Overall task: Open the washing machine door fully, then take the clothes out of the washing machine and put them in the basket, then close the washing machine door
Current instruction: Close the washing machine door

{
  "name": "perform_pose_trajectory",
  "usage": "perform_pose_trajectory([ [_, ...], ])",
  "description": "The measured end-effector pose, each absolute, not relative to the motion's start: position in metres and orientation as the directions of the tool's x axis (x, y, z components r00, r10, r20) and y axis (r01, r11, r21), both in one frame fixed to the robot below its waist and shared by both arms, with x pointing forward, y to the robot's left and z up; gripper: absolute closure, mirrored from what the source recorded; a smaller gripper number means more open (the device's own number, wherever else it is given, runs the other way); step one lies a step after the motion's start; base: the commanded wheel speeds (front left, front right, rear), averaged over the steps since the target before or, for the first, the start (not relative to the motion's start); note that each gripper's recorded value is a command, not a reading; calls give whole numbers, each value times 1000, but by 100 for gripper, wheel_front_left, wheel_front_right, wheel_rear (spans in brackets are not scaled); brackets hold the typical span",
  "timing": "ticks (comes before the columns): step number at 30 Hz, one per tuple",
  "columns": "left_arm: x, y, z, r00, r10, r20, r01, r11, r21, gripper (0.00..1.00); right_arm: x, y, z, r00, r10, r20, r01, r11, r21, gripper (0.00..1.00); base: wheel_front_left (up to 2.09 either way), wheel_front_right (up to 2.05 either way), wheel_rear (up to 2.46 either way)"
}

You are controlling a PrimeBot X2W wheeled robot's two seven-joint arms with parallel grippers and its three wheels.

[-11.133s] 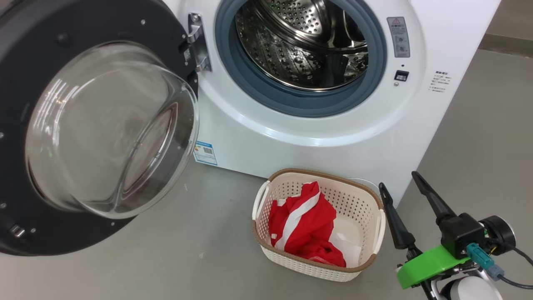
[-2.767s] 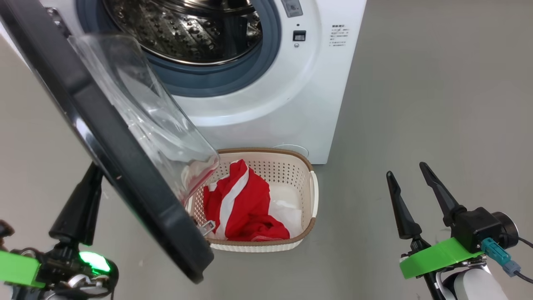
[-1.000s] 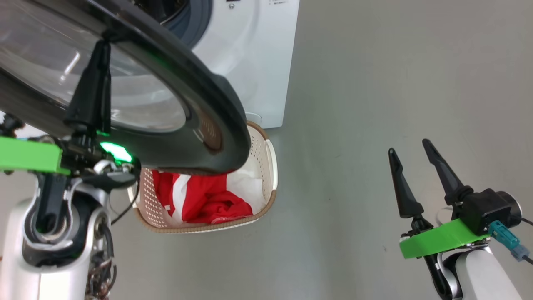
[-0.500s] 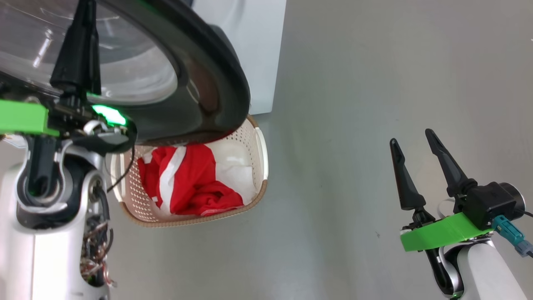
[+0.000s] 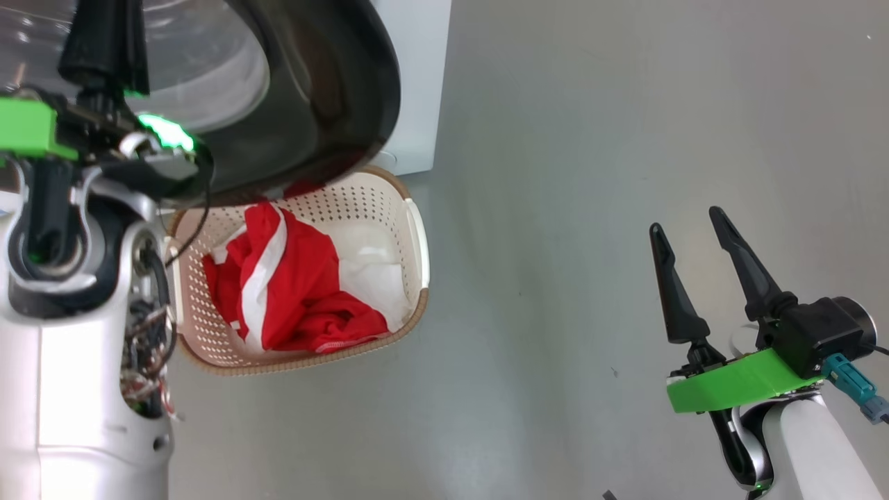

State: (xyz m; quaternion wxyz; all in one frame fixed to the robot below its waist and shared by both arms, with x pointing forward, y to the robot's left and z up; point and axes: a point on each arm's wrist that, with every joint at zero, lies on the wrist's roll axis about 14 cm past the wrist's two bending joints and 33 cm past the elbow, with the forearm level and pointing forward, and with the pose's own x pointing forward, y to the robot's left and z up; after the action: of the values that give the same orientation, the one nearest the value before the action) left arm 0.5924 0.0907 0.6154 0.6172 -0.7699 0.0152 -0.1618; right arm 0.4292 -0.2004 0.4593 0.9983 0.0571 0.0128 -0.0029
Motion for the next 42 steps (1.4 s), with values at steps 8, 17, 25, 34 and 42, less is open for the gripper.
perform_pose_trajectory([
  [8,610,83,619,942,-231,243,187,-239,-953,100,430,-205,455,999,-17,-37,21,994,107,0,0,0,0],
  [17,610,88,618,949,-218,229,175,-241,-955,100,430,-204,459,1000,-14,-26,17,994,110,0,0,0,0],
  [25,586,105,605,968,-183,173,129,-226,-965,0,433,-194,469,1000,13,1,-13,992,122,0,0,0,0],
  [34,535,138,584,989,-109,100,81,-170,-982,0,434,-179,485,998,52,47,-58,989,136,0,0,0,0],
  [42,478,159,581,992,-49,113,116,47,-992,0,430,-165,497,993,88,77,-99,985,144,0,0,0,0],
])
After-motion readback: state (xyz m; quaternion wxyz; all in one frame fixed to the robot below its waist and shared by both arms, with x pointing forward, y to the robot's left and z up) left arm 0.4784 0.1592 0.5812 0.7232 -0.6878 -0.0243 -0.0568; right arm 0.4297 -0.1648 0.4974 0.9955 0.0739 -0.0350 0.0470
